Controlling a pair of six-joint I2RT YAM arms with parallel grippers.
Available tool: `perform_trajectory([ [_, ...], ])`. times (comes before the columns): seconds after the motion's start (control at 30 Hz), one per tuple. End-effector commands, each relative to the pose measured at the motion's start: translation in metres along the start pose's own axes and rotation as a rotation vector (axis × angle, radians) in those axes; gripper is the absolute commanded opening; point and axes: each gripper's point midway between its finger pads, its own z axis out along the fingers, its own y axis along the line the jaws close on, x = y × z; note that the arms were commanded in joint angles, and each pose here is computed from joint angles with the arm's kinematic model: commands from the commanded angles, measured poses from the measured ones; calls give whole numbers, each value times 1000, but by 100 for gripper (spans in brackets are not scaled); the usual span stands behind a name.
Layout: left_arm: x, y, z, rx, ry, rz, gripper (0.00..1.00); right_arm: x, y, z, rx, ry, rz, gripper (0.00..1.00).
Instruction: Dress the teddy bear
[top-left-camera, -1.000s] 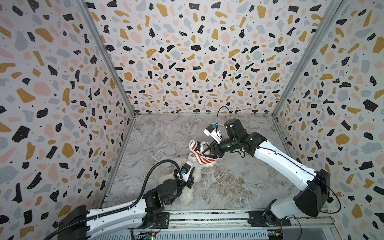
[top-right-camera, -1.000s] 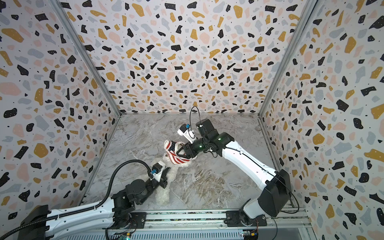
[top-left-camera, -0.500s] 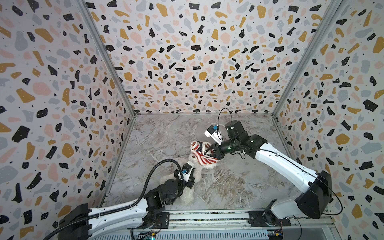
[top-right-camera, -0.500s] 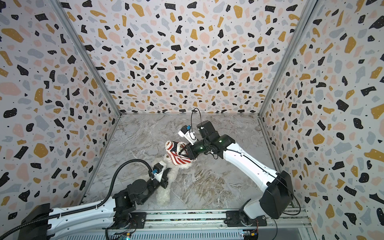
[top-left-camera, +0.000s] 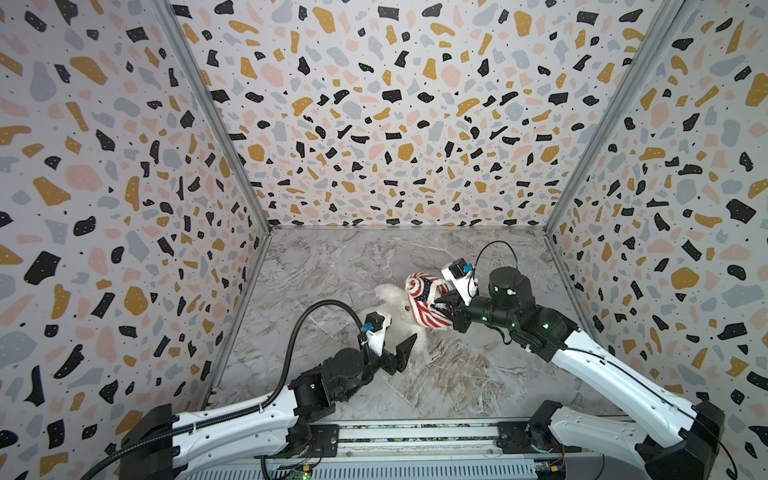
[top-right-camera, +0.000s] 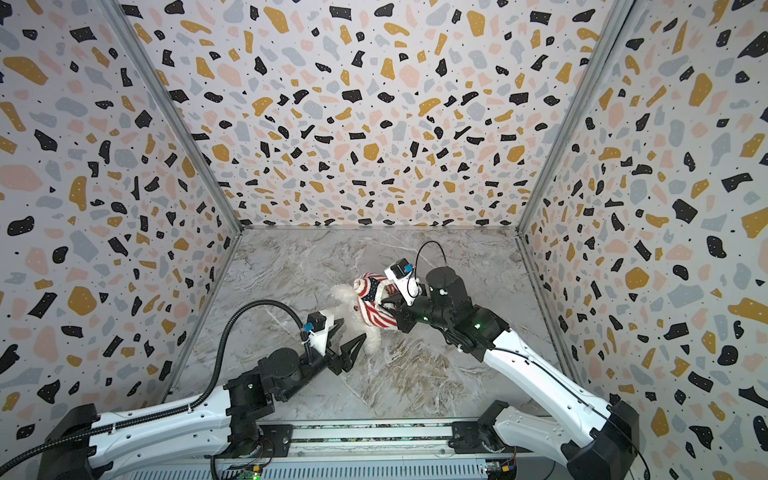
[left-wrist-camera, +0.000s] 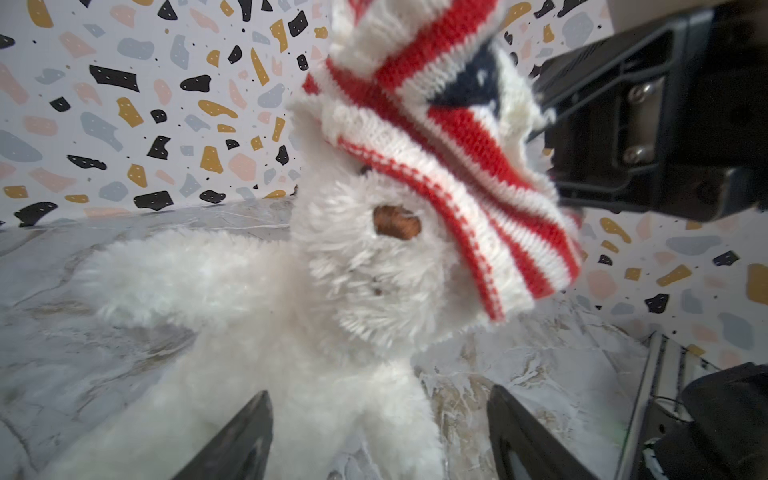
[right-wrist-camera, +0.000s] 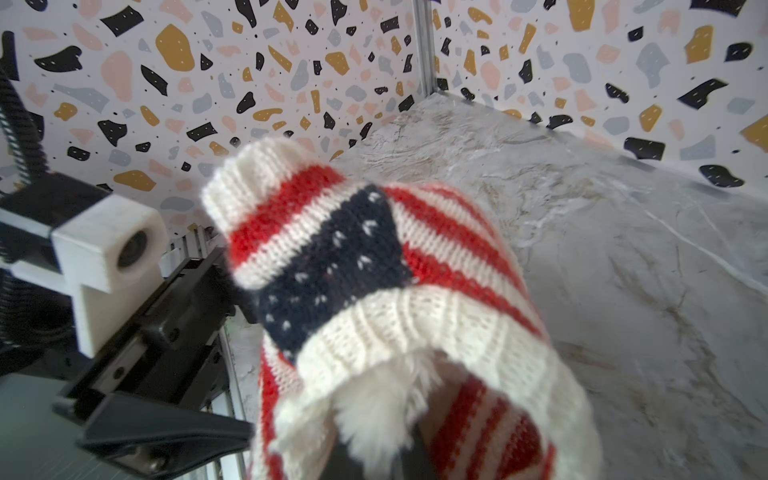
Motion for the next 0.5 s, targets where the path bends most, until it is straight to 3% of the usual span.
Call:
perform_trajectory([
  [0.0,-23,-20,-7,120,-21,-231,67,-31,-1,-8,65,-146,-130,0],
  [0.13,-51,-22,-18,166,-73,-376,53,-27,9,-9,47,-190,-203,0],
  [0.27,-63,-3,-21,122,-93,-462,37,-21,22,-13,-8,-243,-263,0],
  [0.47,-76,-3,-17,176,-141,-535,27,-9,36,-16,-78,-263,-325,0],
])
